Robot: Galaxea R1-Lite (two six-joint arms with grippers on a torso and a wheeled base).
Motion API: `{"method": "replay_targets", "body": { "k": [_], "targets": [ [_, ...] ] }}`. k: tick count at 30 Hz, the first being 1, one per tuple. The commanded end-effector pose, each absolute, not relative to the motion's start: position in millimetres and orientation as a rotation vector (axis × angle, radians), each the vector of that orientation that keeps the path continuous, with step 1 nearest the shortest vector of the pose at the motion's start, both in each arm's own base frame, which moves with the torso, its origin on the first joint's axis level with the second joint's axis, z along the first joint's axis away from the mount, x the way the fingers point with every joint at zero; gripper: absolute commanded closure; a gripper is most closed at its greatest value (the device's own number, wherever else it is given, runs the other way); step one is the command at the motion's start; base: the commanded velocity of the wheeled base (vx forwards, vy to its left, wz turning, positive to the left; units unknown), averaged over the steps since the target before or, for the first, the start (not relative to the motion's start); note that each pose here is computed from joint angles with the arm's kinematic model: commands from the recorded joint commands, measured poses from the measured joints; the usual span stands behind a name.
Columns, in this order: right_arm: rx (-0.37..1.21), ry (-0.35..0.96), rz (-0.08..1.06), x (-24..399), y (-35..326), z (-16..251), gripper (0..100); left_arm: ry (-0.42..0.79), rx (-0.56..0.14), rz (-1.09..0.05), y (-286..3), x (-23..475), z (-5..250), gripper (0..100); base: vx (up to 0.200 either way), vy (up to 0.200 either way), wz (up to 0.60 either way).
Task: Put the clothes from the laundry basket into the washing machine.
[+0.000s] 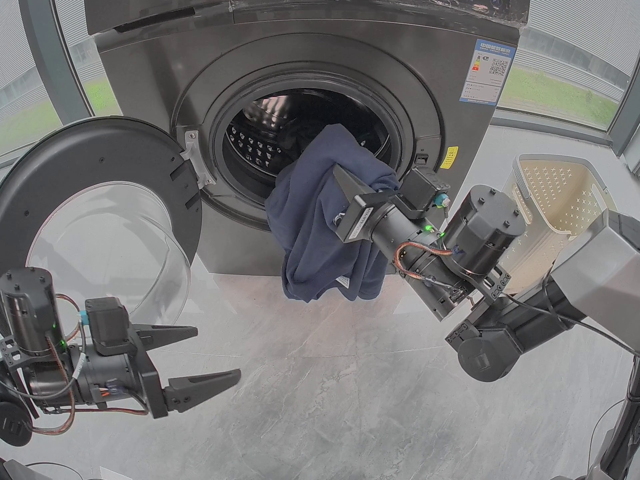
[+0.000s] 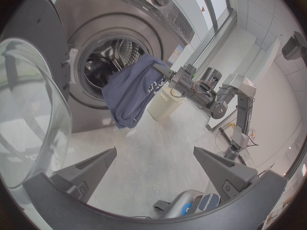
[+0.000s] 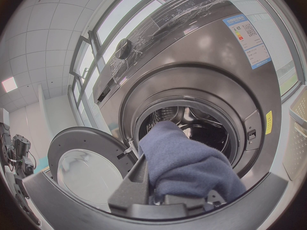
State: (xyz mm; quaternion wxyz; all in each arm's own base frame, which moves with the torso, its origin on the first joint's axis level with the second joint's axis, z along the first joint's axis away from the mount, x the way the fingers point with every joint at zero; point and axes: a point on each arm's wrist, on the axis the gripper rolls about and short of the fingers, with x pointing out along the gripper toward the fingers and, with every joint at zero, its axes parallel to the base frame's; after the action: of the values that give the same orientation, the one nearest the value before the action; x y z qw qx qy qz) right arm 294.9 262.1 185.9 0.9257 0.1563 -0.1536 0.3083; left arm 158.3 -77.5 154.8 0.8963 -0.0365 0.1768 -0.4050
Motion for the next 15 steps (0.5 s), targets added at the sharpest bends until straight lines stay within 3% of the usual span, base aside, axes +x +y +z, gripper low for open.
{"method": "replay_targets", "body": {
  "k": [1,15],
  "targets": [
    [0.321,-0.311,0.641,291.3,263.6,185.7,100,0.47,-0.082,-0.871,-92.1,171.3,136.8,0,0.0,0.0,0.0],
    [0.313,-0.286,0.657,285.2,266.9,178.5,100,0.455,-0.162,-0.864,-103.5,192.3,138.7,0,0.0,0.0,0.0]
  ]
}}
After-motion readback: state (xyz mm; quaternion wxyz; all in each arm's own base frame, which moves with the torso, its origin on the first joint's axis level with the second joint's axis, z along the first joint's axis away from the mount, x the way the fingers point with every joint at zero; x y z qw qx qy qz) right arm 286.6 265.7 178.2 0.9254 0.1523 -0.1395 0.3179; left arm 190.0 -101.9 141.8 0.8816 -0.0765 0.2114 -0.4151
